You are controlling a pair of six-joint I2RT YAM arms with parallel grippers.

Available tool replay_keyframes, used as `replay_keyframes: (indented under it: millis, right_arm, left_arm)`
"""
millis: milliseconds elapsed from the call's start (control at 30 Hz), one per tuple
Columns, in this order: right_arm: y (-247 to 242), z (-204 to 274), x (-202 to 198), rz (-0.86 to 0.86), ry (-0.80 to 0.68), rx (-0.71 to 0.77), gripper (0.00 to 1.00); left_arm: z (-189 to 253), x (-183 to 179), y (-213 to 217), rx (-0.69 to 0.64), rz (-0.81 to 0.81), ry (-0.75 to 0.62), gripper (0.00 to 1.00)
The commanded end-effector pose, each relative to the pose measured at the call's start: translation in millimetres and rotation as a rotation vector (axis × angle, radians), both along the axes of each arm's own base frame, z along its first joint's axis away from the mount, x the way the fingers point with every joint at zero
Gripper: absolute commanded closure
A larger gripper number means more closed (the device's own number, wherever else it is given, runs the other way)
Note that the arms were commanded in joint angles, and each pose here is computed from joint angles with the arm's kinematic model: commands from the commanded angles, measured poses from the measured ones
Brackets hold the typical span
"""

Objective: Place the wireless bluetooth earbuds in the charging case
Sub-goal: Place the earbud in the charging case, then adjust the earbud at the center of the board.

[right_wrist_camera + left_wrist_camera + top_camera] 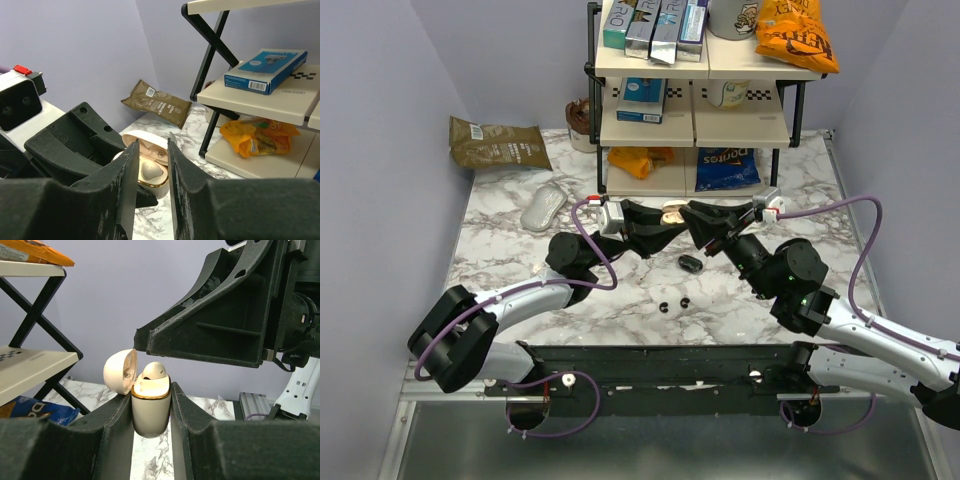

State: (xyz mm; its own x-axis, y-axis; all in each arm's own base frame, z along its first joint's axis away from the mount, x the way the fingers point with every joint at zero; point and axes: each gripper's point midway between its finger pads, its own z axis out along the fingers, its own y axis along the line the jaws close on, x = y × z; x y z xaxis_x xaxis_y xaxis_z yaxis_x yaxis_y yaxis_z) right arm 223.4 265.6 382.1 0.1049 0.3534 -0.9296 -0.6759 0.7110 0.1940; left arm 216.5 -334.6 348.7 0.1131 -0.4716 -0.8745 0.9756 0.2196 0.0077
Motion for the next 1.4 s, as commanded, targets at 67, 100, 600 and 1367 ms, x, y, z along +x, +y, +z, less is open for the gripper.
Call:
replay_keyframes:
  millis: [67,100,600,1367]
  right_arm:
    - [-4.6,2.9,3.0,-0.027,0.026,0.004,0.59]
    - [-6.9,6.8,2.1,-0.030,0.023,0.011,0.54]
    - [-35.4,-125.4,28.4,-0.211,0.308,-0.287,0.51]
    - [91.2,-314.7,15.6,0.345,0.679,-0.836,0.41]
  left_arm:
    - [49.0,-14.8,17.8,-0.168,0.017,-0.149,1.00]
    - [49.0,-13.4,18.7,-0.172,0.025,-0.143,1.00]
    - [5.3,-4.7,91.0,-0.084,0.376,-0.043,1.00]
    - [-6.0,-45.7,145.5,-0.062,0.451,0.021,1.00]
